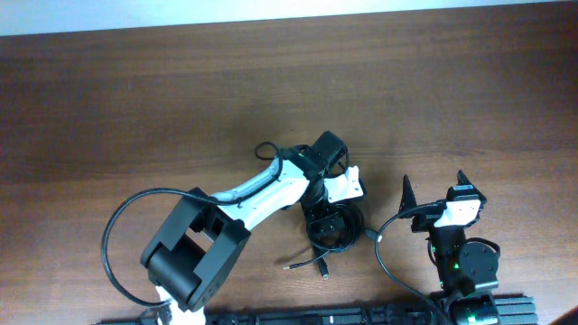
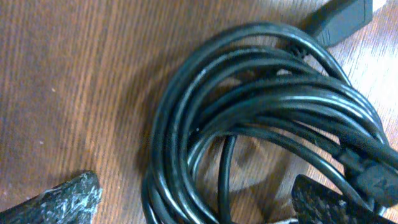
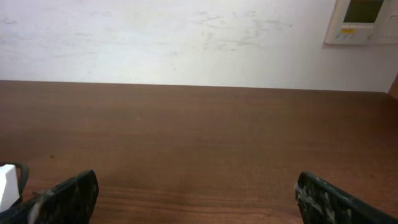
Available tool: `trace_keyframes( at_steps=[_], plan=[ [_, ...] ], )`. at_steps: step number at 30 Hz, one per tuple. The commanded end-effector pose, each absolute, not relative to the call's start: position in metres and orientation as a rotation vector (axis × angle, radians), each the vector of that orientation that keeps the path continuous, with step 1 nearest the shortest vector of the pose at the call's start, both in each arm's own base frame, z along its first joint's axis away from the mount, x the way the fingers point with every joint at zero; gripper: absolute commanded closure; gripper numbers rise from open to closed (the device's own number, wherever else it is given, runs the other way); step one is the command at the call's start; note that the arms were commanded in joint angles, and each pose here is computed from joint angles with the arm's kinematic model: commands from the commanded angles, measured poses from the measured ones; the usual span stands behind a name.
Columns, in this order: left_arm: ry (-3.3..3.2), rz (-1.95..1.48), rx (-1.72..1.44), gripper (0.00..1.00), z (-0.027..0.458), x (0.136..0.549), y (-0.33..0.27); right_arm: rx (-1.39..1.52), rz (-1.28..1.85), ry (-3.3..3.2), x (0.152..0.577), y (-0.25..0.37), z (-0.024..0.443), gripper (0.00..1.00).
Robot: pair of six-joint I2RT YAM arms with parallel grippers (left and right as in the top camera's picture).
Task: Untangle cables
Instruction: 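Close the left gripper on the black cable coil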
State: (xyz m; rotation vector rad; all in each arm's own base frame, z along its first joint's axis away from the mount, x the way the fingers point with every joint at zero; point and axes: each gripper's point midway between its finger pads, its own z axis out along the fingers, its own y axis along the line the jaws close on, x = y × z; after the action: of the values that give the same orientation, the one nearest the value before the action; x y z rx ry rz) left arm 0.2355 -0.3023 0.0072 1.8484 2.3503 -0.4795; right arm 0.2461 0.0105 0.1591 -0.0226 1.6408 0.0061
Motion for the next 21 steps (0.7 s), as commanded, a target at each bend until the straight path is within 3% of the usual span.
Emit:
trace_keyframes(
  at_steps=[1,2,4,9,12,14,15,21],
  plan=[
    [2.426,-0.454,1.897,0.3,-0.023,0.226,-0.291,-0.01,-0.007,1.645,0.246,0.008,0.157,0.01],
    [2.434,-0.453,1.901,0.43,-0.026,0.225,-0.291,-0.01,-0.007,1.645,0.246,0.008,0.157,0.01],
    [2.442,-0.451,1.905,0.51,-0.029,0.225,-0.29,-0.01,-0.007,1.645,0.246,0.008,0.157,0.01],
    [2.433,-0.291,1.919,0.59,-0.034,0.235,-0.282,-0.01,-0.007,1.645,0.246,0.008,0.157,0.01],
    [2.406,-0.231,1.923,0.69,-0.034,0.239,-0.283,-0.01,-0.006,1.645,0.246,0.008,0.157,0.01],
    [2.393,-0.221,1.917,0.83,-0.034,0.242,-0.285,-0.01,-0.007,1.645,0.246,0.008,0.157,0.01],
    [2.402,-0.222,1.895,1.0,-0.034,0.243,-0.287,-0.01,-0.007,1.645,0.246,0.008,0.157,0.01],
    [2.421,-0.171,1.827,1.0,-0.026,0.255,-0.288,-0.01,-0.007,1.645,0.246,0.008,0.157,0.01]
  ],
)
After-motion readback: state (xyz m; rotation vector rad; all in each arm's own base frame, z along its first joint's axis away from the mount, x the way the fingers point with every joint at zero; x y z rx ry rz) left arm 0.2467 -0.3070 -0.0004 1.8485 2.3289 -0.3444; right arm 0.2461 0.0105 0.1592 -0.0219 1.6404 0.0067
